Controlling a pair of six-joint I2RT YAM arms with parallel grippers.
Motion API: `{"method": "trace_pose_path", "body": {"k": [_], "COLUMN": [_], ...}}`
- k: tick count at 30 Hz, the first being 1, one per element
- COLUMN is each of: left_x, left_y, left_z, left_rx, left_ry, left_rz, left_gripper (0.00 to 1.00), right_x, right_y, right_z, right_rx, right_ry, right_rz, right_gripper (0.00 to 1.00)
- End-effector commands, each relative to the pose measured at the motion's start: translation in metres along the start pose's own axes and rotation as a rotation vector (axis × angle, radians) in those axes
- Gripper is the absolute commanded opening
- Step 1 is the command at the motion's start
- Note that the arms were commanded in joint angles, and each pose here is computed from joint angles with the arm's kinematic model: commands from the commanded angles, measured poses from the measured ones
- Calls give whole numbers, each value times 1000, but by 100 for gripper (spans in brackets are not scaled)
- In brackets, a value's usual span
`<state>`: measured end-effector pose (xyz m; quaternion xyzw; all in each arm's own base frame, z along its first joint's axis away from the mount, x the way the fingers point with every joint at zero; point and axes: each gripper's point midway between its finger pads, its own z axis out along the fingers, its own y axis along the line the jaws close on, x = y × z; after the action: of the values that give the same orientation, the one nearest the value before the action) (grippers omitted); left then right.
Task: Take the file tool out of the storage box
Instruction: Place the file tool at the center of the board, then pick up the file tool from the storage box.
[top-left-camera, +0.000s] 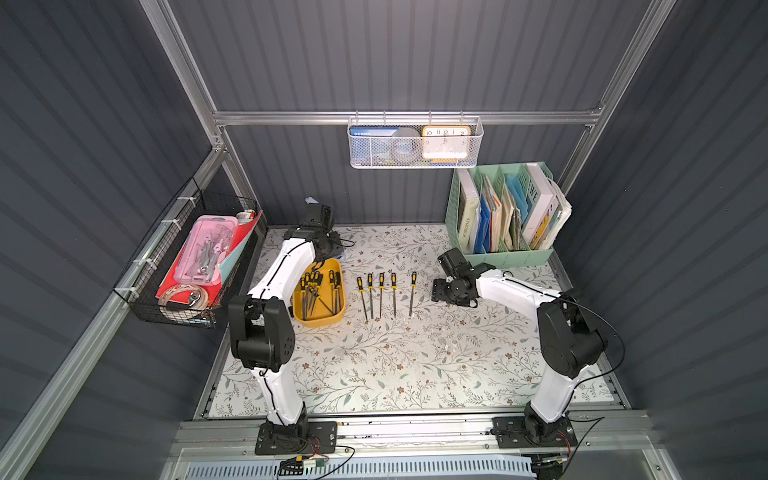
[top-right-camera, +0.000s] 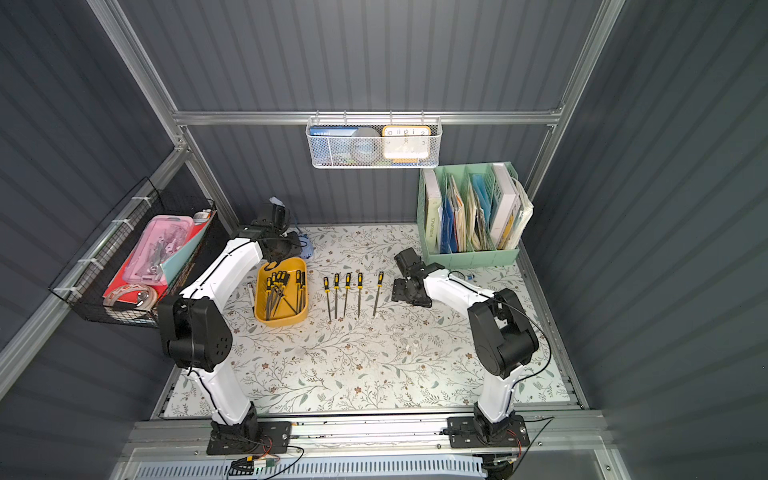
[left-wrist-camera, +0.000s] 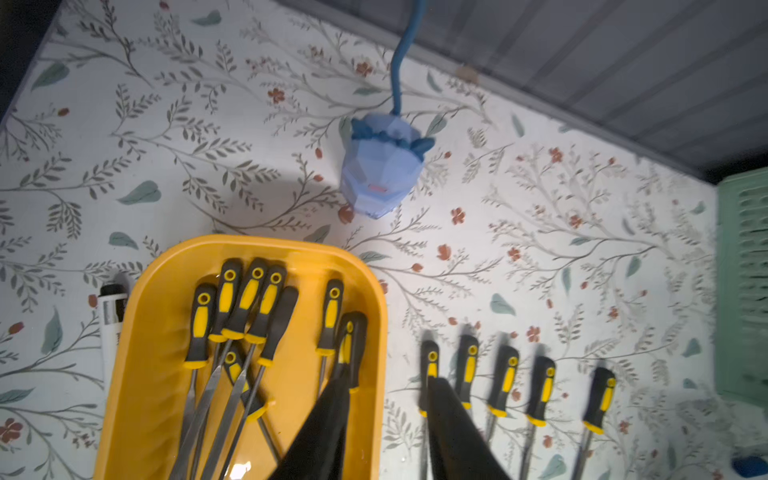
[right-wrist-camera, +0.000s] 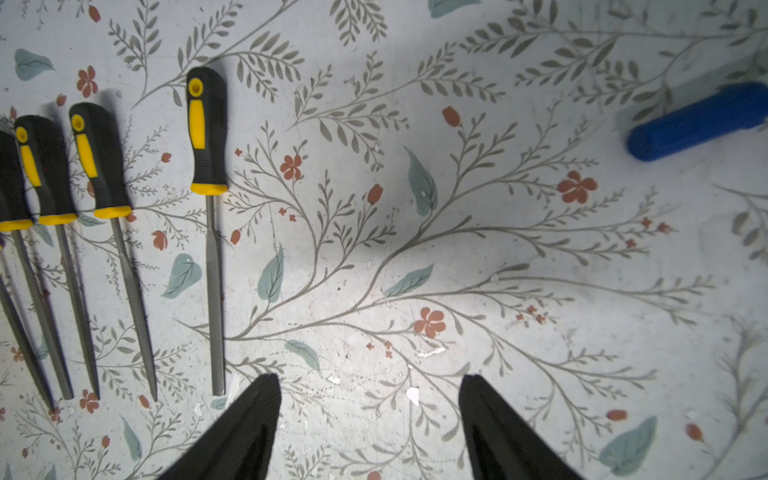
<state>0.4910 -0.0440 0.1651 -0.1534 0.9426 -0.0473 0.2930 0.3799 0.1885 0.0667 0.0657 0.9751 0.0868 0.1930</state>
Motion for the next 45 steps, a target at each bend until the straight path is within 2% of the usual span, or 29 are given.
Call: {"method": "trace_pose_path", "body": {"k": [1, 10, 16, 33, 45], "left_x": [23, 32, 35, 47, 62], "left_y": [12, 32, 46, 44, 59], "left_z": [25, 67, 83, 112, 126], "left_rx": [-24, -68, -87, -66, -135], "left_ry": [88, 139, 163, 233, 279], "left_rz": [76, 118, 119, 156, 180], "left_gripper": [35, 35, 35, 37, 40], "right_x": [-1, -1, -1, -3, -5], "right_y": [1, -1, -2, -2, -2], "right_z": [1, 3, 5, 10, 8], "right_rx": [9, 21, 31, 44, 51], "right_ry": [7, 11, 16, 16, 16], "right_rz": [-9, -3, 1, 18, 18], "right_gripper": [74, 74, 73, 74, 73]}}
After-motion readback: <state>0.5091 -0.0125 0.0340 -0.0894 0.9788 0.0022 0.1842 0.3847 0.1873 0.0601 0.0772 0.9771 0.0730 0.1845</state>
